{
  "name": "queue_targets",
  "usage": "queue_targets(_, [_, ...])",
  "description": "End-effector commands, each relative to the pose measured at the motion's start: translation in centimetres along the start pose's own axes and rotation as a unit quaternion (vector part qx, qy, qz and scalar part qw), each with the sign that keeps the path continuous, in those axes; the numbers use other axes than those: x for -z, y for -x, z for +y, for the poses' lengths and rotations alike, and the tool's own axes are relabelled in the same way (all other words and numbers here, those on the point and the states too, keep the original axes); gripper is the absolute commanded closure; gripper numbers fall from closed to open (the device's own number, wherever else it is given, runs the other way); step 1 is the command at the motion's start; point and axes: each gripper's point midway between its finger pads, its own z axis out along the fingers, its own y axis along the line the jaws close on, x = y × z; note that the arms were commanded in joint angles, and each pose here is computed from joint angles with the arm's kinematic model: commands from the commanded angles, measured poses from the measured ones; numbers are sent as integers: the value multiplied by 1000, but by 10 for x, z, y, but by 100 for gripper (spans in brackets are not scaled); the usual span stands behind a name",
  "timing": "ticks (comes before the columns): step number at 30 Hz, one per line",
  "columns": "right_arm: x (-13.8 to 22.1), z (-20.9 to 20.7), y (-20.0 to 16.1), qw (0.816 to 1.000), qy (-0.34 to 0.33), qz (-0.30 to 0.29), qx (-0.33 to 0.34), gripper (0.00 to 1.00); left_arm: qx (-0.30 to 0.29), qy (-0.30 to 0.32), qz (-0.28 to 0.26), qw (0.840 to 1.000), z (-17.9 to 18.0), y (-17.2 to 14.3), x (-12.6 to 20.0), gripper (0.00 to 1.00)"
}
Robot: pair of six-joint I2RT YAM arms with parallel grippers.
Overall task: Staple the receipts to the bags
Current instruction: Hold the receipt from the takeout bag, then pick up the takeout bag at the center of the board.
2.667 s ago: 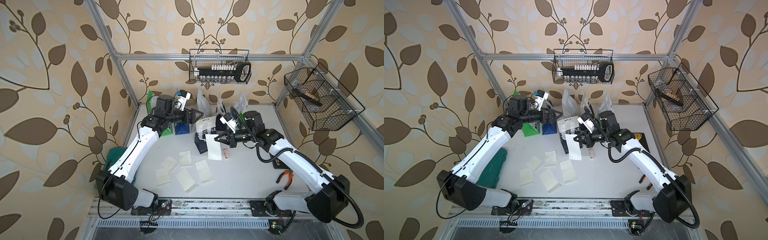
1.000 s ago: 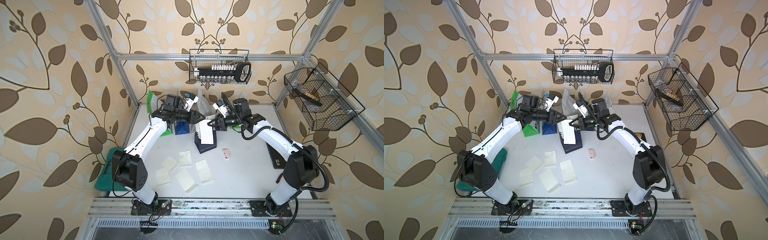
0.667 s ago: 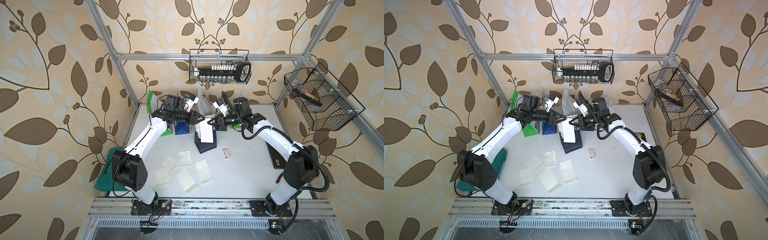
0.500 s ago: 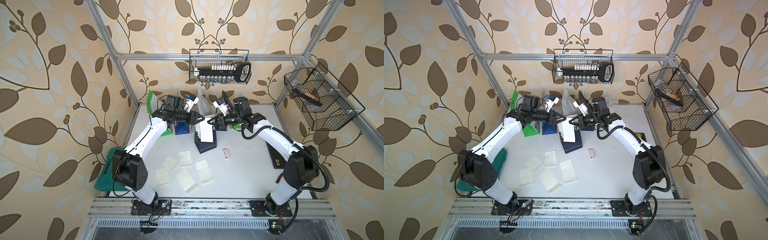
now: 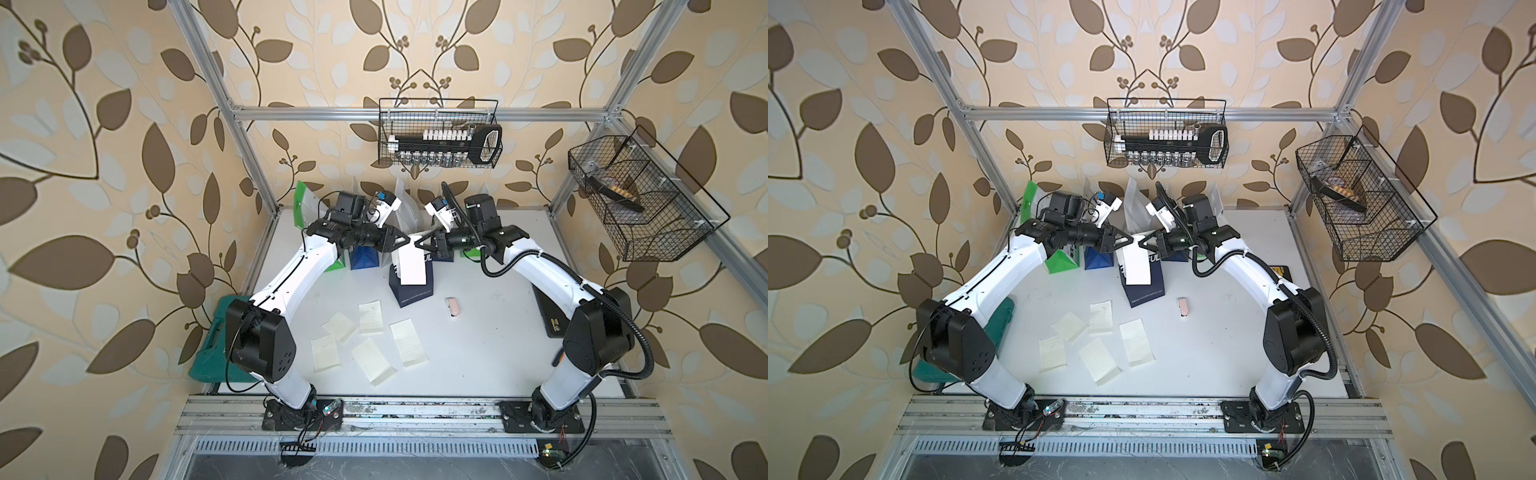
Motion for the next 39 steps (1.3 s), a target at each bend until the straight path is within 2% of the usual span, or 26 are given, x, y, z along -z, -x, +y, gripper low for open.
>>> queue_targets(1, [1, -1, 10, 1000, -8, -3, 16, 100, -28, 0, -11, 1000, -8, 13, 3, 67])
queue_targets(26, [-1, -8, 6, 999, -23, 7, 22, 100, -39, 14, 8, 999, -5, 7, -7, 71])
queue_targets(35, [1, -5, 9, 999, -22, 2, 26, 100, -39, 19, 9, 999, -3, 7, -7, 67])
queue_targets(39, [1, -5, 11, 999, -22, -2, 26, 100, -41, 21, 7, 999, -4, 8, -6, 61])
